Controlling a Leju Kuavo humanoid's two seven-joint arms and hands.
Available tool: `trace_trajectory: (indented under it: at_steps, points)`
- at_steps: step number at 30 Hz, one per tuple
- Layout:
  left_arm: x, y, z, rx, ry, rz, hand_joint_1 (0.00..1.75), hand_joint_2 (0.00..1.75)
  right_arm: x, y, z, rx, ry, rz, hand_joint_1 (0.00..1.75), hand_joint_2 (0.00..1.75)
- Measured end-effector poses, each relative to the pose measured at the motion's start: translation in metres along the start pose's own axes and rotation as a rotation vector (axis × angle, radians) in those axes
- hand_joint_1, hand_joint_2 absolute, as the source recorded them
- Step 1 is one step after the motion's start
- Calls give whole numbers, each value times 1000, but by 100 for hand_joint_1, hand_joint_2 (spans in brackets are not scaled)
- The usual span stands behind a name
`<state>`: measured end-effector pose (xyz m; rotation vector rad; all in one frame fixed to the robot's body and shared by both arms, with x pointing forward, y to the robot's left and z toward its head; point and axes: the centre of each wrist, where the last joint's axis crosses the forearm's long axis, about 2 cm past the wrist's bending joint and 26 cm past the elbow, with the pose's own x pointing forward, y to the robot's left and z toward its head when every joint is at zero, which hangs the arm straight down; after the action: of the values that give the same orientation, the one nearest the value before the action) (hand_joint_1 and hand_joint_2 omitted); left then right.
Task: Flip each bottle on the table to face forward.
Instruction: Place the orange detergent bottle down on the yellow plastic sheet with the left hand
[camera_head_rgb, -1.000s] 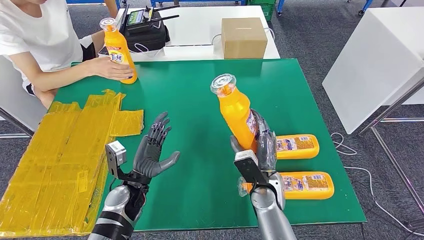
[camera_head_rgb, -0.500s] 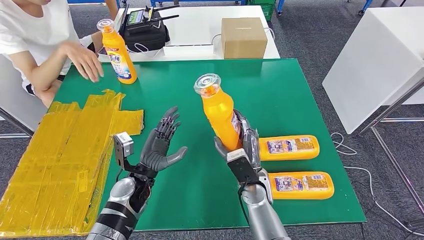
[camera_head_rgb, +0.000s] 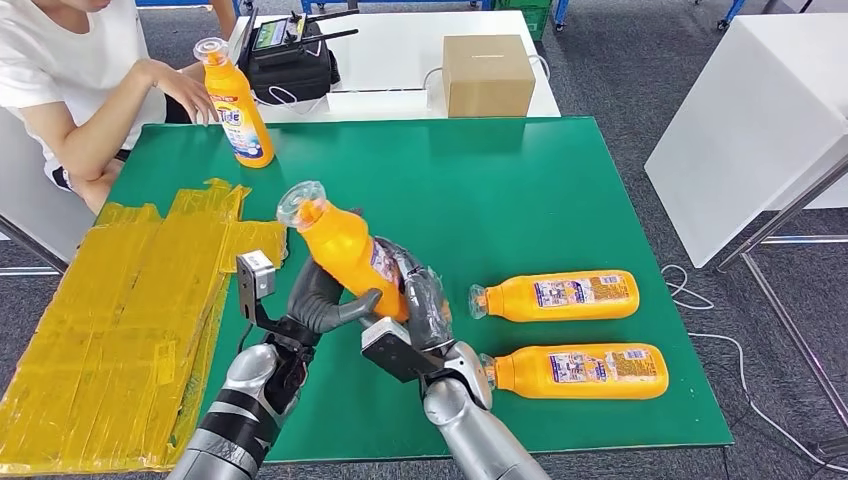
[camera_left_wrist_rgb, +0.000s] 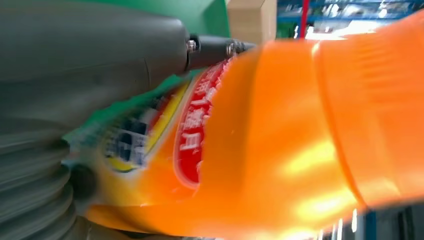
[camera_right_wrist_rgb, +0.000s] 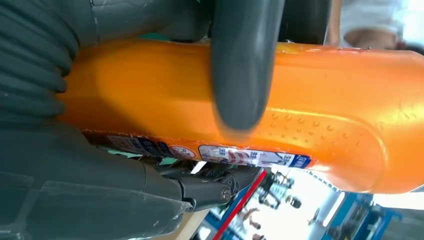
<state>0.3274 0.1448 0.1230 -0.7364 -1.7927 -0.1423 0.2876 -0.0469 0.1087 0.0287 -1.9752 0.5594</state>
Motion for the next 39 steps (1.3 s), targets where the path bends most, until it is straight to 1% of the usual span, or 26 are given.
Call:
trace_trajectory:
  at_steps: [10, 19, 25, 35, 36, 39]
  points:
    - [-8, 2, 7, 23, 9, 33, 0, 175, 7, 26, 1, 112, 11, 79, 175, 175]
    - [-15, 8, 24, 83, -12, 107, 0, 175, 8, 37, 2, 214, 15, 148, 175, 175]
    - [-17, 10, 32, 110, -13, 130, 0, 175, 7, 40, 3, 249, 10, 170, 175, 175]
    - [-18, 11, 36, 121, -14, 133, 0, 175, 6, 41, 3, 267, 4, 184, 175, 175]
    - [-18, 11, 36, 121, -15, 133, 38, 175, 6, 41, 3, 268, 4, 185, 175, 175]
    - [-18, 11, 36, 123, -16, 134, 169, 175, 6, 41, 3, 270, 4, 187, 175, 175]
